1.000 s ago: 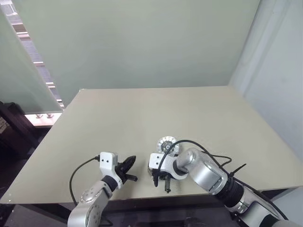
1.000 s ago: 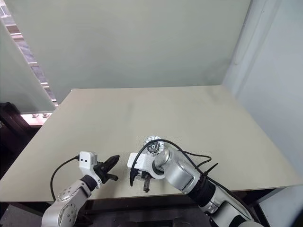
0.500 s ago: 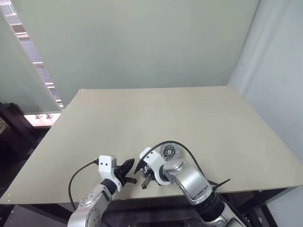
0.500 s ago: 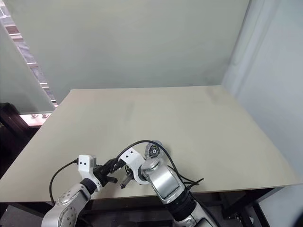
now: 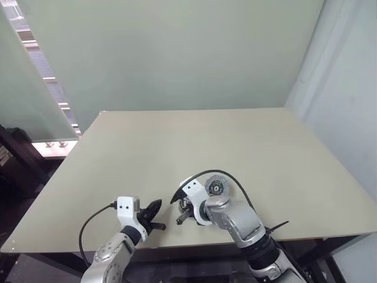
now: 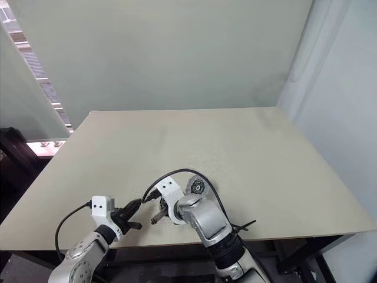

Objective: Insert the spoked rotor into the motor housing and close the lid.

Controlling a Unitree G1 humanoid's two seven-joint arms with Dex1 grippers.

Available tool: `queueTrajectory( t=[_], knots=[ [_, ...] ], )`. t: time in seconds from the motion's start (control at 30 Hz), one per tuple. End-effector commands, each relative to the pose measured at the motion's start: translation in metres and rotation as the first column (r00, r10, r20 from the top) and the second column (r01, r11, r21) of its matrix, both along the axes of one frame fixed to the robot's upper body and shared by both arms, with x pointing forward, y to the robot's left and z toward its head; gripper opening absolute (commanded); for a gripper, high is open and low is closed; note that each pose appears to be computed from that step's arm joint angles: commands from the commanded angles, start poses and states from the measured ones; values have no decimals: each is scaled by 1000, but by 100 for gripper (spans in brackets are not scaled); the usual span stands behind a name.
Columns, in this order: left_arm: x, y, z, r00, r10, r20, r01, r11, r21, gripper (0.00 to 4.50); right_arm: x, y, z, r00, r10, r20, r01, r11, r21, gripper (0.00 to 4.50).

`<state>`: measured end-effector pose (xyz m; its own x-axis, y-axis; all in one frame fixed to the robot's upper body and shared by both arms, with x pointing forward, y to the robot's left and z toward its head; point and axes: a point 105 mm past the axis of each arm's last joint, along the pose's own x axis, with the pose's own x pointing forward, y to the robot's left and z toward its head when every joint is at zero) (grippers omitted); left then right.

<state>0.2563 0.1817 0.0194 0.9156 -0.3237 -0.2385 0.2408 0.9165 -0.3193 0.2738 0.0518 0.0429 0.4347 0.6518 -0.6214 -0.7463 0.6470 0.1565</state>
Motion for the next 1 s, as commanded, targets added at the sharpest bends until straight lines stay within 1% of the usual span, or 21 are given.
queueTrajectory(
  t=[0.03, 0.23, 0.27, 0.4, 0.47, 0.53, 0.57, 0.67, 0.73, 0.83, 0.9, 0.97, 1.0],
  knots=[
    [4, 4, 17, 997, 12, 70, -12, 1000, 9, 0, -1, 13, 11, 1000, -25, -2, 26, 997, 78, 65],
    [5, 5, 18, 997, 13, 72, -14, 1000, 15, 0, -4, 17, 16, 1000, 27, 15, -28, 994, 109, 273],
    [5, 6, 18, 997, 12, 72, -13, 1000, 15, 0, -4, 19, 20, 999, 33, 26, -36, 990, 134, 311],
    [4, 6, 18, 997, 10, 74, -11, 1000, 17, 0, -6, 23, 37, 986, 99, 136, -122, 978, 171, 448],
    [4, 6, 18, 997, 6, 72, -7, 1000, 19, 0, -6, 24, 47, 968, 129, 216, -168, 971, 172, 448],
    [3, 7, 18, 998, -1, 69, -1, 1000, 24, 0, -1, 22, 68, 935, 123, 331, -195, 962, 194, 448],
    [1, 7, 17, 998, -10, 67, 8, 1000, 26, 0, 5, 19, 78, 921, 96, 377, -185, 960, 208, 448],
    [-3, 6, 18, 996, -51, 73, 49, 998, 31, 0, 22, 4, 97, 881, 19, 473, -140, 965, 222, 448],
    [-6, 4, 19, 992, -90, 89, 86, 995, 46, 0, 37, -12, 106, 843, -34, 537, -86, 977, 196, 448],
    [-10, 3, 20, 983, -154, 100, 146, 986, 86, 0, 63, -47, 110, 802, -99, 589, 21, 990, 139, 448],
    [-12, 2, 23, 973, -203, 113, 190, 975, 116, 0, 77, -70, 106, 776, -105, 622, 73, 994, 76, 448],
    [-14, 1, 25, 965, -232, 123, 217, 968, 128, 0, 85, -84, 103, 753, -97, 651, 107, 994, 23, 448],
    [-14, 1, 27, 961, -243, 129, 226, 965, 136, 0, 91, -98, 96, 747, -97, 657, 146, 989, -20, 448]
  ],
)
